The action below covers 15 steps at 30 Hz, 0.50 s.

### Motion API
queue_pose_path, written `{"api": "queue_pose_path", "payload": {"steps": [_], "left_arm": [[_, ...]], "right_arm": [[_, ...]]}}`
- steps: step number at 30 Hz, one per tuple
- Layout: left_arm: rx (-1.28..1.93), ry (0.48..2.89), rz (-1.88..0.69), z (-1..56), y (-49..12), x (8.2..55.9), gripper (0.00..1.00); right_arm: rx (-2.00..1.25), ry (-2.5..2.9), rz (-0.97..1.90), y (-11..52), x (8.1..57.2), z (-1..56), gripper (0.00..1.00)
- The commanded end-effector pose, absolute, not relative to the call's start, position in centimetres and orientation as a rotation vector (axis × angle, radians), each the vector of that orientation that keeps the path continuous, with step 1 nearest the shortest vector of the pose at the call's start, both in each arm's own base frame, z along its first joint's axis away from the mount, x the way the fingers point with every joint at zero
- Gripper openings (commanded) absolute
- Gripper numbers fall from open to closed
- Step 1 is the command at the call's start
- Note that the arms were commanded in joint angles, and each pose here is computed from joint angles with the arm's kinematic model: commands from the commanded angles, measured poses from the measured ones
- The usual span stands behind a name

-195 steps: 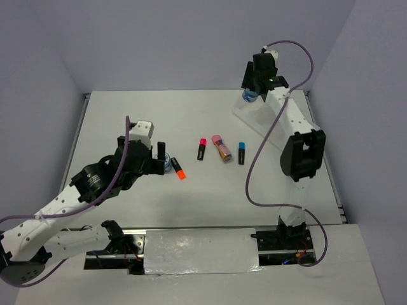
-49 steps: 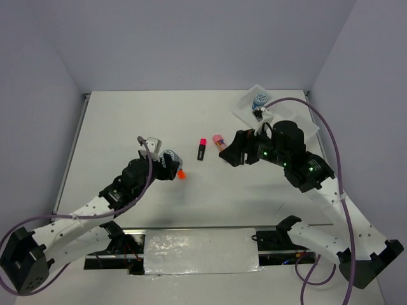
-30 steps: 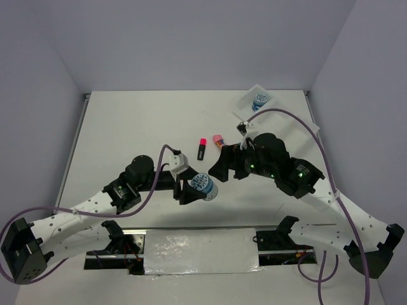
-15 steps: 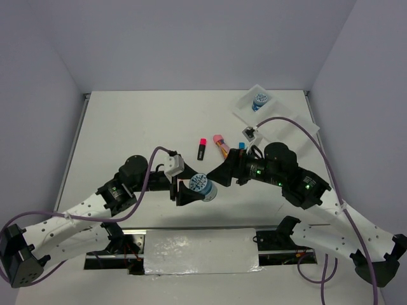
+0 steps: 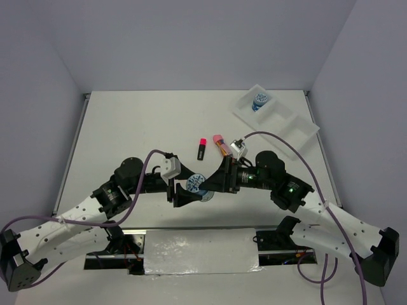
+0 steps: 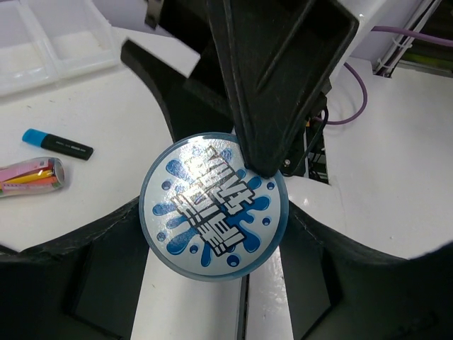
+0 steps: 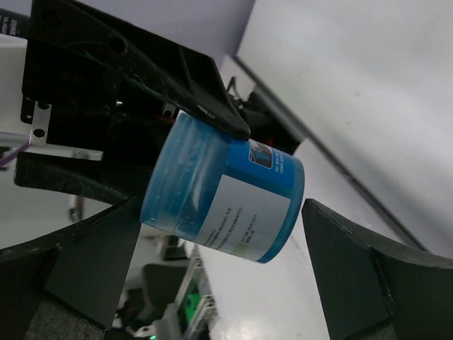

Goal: Sort the stationery into containers
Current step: Pick up the stationery from the center of the board.

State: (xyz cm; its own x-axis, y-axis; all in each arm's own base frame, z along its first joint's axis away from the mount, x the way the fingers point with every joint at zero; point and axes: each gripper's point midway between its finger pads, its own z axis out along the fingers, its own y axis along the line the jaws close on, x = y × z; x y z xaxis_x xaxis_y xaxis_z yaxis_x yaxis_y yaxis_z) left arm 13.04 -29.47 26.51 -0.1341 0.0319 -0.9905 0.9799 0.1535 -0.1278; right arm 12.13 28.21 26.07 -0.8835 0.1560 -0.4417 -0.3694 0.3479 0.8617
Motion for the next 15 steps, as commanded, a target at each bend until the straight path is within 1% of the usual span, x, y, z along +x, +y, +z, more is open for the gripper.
{"api": "queue_pose_path", "payload": {"steps": [1, 6, 8, 9, 10, 11, 12, 14, 15], "left_arm": [[1.018, 1.155, -1.137, 32.9, -29.3, 13.0, 0.00], [1.027, 1.152, -1.133, 32.6, -29.4, 13.0, 0.00], [1.032, 1.168, -1.131, 32.3, -29.6, 13.3, 0.01], [1.032, 1.180, -1.132, 32.1, -29.7, 13.4, 0.02], [1.029, 1.177, -1.135, 32.2, -29.8, 13.4, 0.07], [1.026, 1.176, -1.137, 32.2, -29.8, 13.4, 0.10], [1.019, 1.179, -1.141, 32.2, -29.8, 13.5, 0.12], [1.006, 1.173, -1.141, 32.5, -29.8, 13.6, 0.33], [0.987, 1.185, -1.136, 32.5, -29.8, 13.9, 0.53]], "right_arm": [[-0.124, 2.158, 1.824, 29.4, 10.2, 26.6, 1.00], [-0.100, 2.085, 1.888, 29.3, 10.0, 28.7, 1.00], [-0.125, 2.038, 1.927, 29.4, 9.6, 30.0, 0.90], [-0.115, 2.034, 1.951, 29.4, 9.5, 30.1, 0.70], [-0.119, 2.018, 1.976, 29.4, 9.2, 30.5, 0.62], [-0.135, 1.965, 2.009, 29.5, 9.2, 31.3, 0.53], [-0.142, 1.964, 2.041, 29.5, 8.8, 31.3, 0.33], [-0.162, 1.916, 2.081, 29.7, 8.7, 31.9, 0.11], [-0.151, 1.922, 2.104, 29.8, 8.6, 31.7, 0.00]]}}
